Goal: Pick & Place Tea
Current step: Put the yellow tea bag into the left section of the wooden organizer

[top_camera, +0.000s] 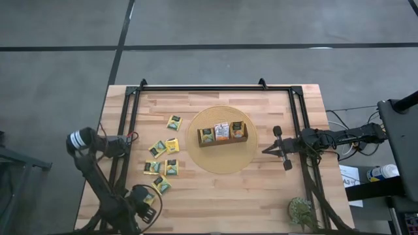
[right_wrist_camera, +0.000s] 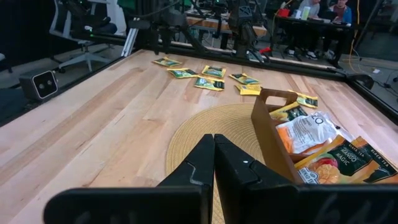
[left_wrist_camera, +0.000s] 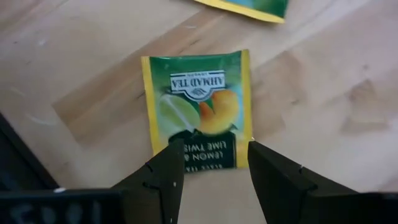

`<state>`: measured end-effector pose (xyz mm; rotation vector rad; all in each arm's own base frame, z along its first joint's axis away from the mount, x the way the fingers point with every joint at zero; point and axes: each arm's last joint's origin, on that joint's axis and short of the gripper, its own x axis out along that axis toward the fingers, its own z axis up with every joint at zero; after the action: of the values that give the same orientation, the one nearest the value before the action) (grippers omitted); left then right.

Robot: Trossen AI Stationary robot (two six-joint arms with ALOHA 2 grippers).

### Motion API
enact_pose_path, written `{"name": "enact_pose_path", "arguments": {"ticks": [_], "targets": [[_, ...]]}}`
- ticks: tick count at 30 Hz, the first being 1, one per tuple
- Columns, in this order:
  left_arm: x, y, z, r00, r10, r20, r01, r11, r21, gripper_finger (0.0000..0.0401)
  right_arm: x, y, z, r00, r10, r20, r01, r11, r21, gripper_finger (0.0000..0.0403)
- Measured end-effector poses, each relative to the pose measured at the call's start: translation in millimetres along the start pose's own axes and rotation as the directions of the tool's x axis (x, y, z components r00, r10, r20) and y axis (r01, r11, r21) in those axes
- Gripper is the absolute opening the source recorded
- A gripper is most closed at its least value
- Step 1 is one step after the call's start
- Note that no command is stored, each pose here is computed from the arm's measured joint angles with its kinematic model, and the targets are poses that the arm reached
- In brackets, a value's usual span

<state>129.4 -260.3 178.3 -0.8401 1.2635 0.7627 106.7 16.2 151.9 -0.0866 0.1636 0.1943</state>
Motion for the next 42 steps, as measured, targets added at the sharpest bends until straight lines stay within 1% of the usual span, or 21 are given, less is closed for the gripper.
{"name": "enact_pose_path", "arguments": {"ticks": [4, 7, 10, 14, 20, 24, 31, 33, 38, 42], "targets": [[11.4, 1.1, -1.8, 0.999, 0.047, 0.004, -0.047, 0.999, 0.003, 0.017, 0.0, 0.0, 0.0, 1.0, 0.0, 0.0, 0.0, 1.0, 0.0, 0.0008], [21.2, 2.9, -3.6, 0.996, 0.09, -0.014, -0.09, 0.996, 0.005, 0.017, 0.0, 0.0, 0.0, 1.0, 0.0, 0.0, 0.0, 1.0, -0.002, 0.0009], [29.8, 4.4, -4.8, 0.993, 0.112, -0.022, -0.112, 0.994, 0.005, 0.017, 0.0, 0.0, 0.0, 1.0, 0.0, 0.0, 0.0, 1.0, -0.001, 0.0009], [40.0, 5.4, -5.6, 0.993, 0.116, -0.028, -0.116, 0.993, 0.004, 0.017, 0.0, 0.0, 0.0, 1.0, 0.0, 0.0, 0.0, 1.0, -0.001, 0.0009], [41.3, 5.6, -5.8, 0.993, 0.11, -0.039, -0.11, 0.994, 0.018, 0.0163, 0.0, 0.0, 0.0, 1.0, -0.001, 0.0, 0.001, 1.0, -0.001, 0.0009], [41.0, 5.4, -6.0, 0.993, 0.11, -0.045, -0.109, 0.994, 0.023, 0.0128, 0.0, 0.0, 0.0, 1.0, -0.001, 0.0, 0.001, 1.0, -0.001, 0.0009], [40.9, 5.7, -6.2, 0.992, 0.113, -0.053, -0.111, 0.993, 0.045, 0.003, 0.0, 0.0, 0.0, 1.0, 0.0, 0.0, 0.0, 1.0, -0.002, 0.0009], [39.3, 5.6, -6.0, 0.992, 0.109, -0.061, -0.105, 0.993, 0.061, 0.001, 0.0, 0.0, 0.0, 1.0, -0.001, 0.0, 0.001, 1.0, 0.0, 0.0008], [26.3, 4.1, -4.7, 0.993, 0.084, -0.081, -0.077, 0.994, 0.083, 0.0002, 0.0, 0.0, 0.0, 1.0, 0.0, 0.0, 0.0, 1.0, -0.001, 0.0009], [15.9, 3.1, -3.9, 0.99, 0.121, -0.073, -0.112, 0.987, 0.117, 0.0001, 0.0, 0.0, 0.0, 1.0, -0.001, 0.0, 0.001, 1.0, 0.0, 0.0008]]}}
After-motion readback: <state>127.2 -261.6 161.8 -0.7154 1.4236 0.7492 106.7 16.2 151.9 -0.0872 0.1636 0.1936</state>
